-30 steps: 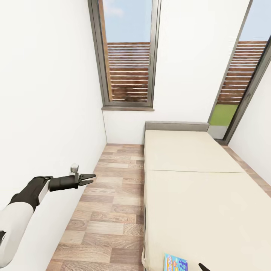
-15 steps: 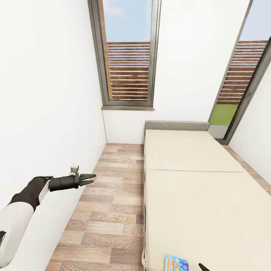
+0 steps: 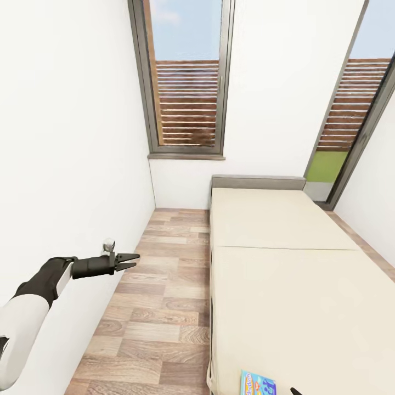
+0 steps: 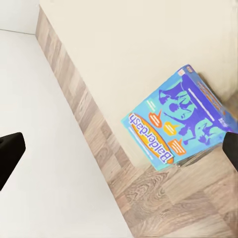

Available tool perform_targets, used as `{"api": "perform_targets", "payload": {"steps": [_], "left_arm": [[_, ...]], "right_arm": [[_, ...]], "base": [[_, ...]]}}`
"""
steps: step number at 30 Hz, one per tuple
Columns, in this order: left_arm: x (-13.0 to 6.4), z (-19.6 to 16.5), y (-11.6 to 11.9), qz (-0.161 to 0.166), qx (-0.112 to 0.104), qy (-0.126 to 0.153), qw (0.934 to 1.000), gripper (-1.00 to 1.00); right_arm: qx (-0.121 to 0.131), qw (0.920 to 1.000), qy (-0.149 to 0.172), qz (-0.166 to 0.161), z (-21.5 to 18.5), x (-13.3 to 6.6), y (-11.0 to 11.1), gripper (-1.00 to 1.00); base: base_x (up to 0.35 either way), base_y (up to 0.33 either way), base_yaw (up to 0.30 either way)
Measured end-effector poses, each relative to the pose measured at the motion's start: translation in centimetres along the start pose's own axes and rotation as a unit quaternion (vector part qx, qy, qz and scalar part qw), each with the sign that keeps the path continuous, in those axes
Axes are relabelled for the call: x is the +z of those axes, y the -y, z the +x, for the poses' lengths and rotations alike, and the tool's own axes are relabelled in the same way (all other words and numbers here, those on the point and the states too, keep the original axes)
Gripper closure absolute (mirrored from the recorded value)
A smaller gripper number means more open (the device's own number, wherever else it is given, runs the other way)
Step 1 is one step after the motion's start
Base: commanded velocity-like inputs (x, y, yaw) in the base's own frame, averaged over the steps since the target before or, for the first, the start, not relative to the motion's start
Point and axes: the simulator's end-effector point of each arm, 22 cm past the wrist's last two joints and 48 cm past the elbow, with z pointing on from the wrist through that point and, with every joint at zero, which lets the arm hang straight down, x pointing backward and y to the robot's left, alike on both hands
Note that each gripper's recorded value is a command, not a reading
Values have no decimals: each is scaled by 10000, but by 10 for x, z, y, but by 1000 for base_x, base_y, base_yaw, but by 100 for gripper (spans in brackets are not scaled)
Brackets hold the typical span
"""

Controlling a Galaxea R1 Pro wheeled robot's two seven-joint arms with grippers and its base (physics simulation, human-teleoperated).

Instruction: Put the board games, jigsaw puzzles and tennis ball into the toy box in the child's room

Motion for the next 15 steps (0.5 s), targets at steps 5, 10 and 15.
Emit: {"api": "perform_targets", "payload": {"steps": [5, 10, 15], "left_arm": [[2, 1, -5, 0, 2, 1, 10000, -100], [4, 3, -10, 0, 3, 1, 10000, -100], [6, 5, -16, 3, 5, 1, 10000, -100]], "right_arm": [[146, 9989, -84, 435, 14, -2, 32, -100], [213, 9969, -130, 743, 21, -2, 53, -100], [226, 9965, -140, 798, 23, 2, 60, -100]], "base": [[0, 0, 0], [0, 0, 0], [0, 0, 0]]}}
